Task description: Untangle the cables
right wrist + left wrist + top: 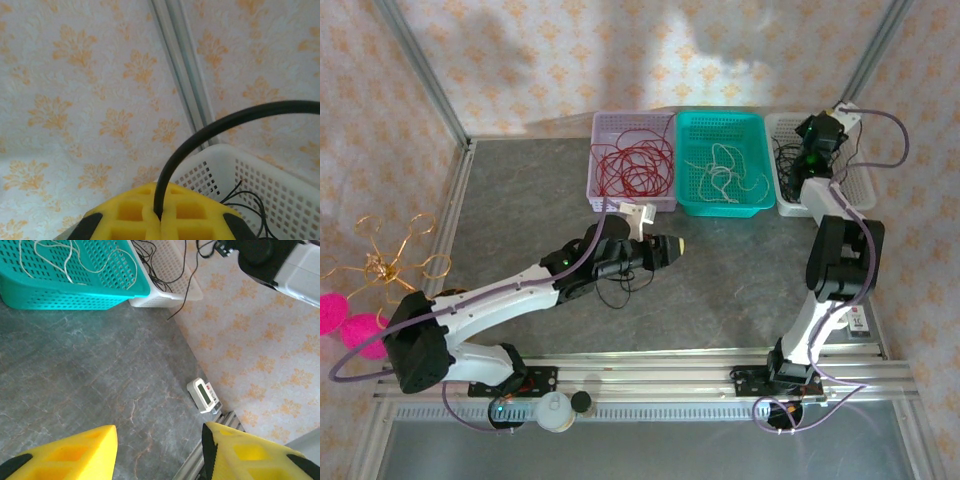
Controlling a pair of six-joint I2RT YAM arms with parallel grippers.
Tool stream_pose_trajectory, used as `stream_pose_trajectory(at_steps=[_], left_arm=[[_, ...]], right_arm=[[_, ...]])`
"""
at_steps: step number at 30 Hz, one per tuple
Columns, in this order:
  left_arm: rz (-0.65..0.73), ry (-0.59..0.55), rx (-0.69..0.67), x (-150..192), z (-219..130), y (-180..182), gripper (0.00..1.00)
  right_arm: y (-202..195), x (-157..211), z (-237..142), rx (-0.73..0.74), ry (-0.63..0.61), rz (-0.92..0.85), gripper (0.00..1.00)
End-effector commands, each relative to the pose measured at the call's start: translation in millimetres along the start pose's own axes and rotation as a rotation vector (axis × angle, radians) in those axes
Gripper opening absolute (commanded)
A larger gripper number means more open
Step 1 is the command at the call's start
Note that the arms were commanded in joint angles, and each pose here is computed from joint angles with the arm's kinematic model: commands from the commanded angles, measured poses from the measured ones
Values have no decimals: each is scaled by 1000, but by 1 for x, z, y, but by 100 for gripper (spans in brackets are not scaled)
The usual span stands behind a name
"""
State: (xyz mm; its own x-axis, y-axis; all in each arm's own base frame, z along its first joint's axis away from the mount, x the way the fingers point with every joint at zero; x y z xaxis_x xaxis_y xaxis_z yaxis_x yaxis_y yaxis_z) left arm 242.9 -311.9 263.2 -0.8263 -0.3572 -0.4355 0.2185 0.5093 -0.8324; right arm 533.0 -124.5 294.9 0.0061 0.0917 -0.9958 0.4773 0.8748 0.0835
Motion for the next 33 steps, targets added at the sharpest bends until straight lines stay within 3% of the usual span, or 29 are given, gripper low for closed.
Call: stream_pose_trajectory(at_steps=[1,10,17,26,33], left_arm=[[-43,-49,62,-8,2,-17,48],[-47,-22,33,-11,17,-30,46],[-27,-40,58,-21,24,-49,45],[-20,-49,78,-26,31,-58,45],[-27,-47,70,-20,30,-57,44]], right_arm=[[10,7,20,-25,5,20,0],[46,56,88,-110,183,28,0],[50,46,91,-76,146,68,0],[58,117,115,-138,367,79,0],[45,140,119,-116,453,128,0]])
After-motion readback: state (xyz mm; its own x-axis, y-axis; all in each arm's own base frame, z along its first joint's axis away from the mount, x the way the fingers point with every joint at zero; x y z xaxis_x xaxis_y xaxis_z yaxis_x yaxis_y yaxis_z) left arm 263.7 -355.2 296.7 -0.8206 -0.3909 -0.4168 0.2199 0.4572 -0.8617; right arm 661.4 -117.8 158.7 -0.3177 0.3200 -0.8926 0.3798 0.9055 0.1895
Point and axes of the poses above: each hand's point on the last joint's axis, 136 mm out from that joint toward the fingers, its own z axis out along the fingers, its own y axis along the line the jaws close on, x = y × z, the point moved 4 cm from there along -z, back along the fingers, and after that the axes turned 15 degrees about -z, right-handed, at the moved point
